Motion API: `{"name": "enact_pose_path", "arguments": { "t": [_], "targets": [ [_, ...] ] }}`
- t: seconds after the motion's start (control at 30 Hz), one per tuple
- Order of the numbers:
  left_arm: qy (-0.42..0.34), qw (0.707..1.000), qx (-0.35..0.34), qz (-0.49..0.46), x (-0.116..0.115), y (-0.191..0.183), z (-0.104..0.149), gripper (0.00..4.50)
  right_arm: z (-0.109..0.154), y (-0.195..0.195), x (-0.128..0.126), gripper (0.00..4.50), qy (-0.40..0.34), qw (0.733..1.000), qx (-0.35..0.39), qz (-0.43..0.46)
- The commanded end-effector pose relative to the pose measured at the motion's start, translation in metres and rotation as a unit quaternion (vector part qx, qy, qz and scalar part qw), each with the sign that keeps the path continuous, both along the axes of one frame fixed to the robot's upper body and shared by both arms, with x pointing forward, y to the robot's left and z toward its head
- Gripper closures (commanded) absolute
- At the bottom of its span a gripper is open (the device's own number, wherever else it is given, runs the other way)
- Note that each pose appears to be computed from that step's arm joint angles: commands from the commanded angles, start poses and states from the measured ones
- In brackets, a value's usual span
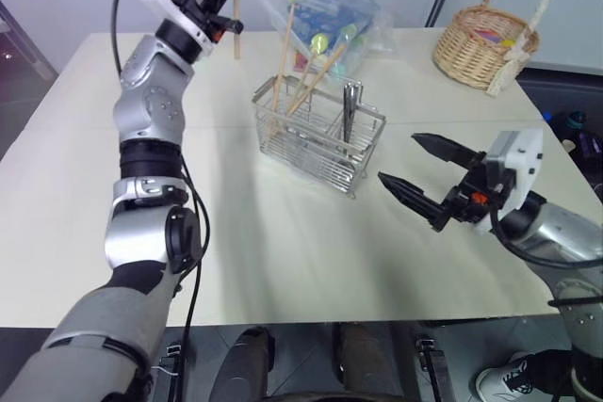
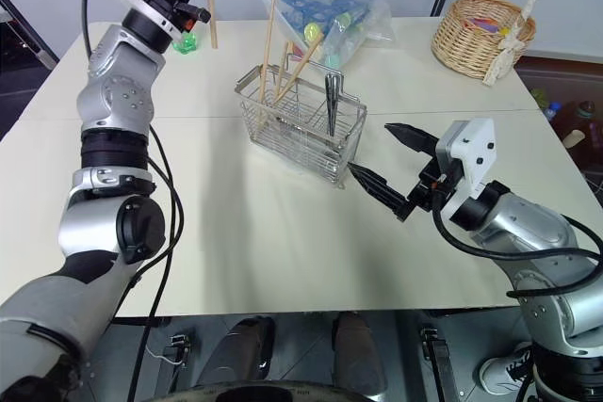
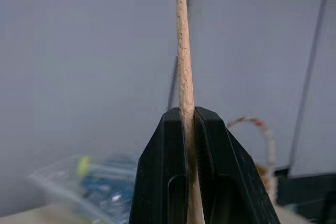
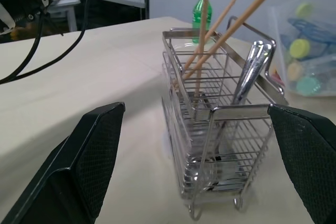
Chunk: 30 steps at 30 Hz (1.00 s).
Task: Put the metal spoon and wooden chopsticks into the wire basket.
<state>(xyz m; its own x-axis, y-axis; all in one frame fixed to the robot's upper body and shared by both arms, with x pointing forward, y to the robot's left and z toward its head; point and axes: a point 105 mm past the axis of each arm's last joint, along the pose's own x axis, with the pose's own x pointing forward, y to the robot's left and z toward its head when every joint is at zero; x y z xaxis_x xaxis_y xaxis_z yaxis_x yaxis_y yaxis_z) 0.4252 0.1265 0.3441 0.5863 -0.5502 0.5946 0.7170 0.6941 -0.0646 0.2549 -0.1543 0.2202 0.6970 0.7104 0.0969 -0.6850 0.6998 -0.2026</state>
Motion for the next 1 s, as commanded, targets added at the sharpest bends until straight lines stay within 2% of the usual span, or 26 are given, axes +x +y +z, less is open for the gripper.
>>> {"name": "enact_pose_path", "arguments": {
  "t": [0.03, 0.27, 0.37, 0.63, 1.0],
  "targets": [
    [-0.031, 0.998, -0.007, -0.046, -0.009, -0.016, 0.01, 4.43, 0.015, 0.003, -0.009, 0.0, -0.045, 0.999, 0.003, -0.006],
    [-0.046, 0.996, -0.028, -0.073, -0.013, -0.037, -0.002, 4.43, 0.014, 0.006, -0.011, 0.0, -0.05, 0.999, 0.012, -0.02],
    [-0.032, 0.997, -0.017, -0.067, -0.008, -0.044, -0.018, 4.43, 0.015, 0.008, -0.011, 0.0, -0.053, 0.998, 0.014, -0.023],
    [-0.007, 1.0, 0.009, -0.016, 0.003, -0.04, -0.052, 4.43, 0.017, 0.01, -0.01, 0.0, -0.057, 0.998, 0.018, -0.025],
    [0.002, 1.0, 0.014, 0.021, 0.005, -0.04, -0.077, 4.43, 0.02, 0.012, -0.009, 0.0, -0.06, 0.998, 0.021, -0.02]
  ]
}}
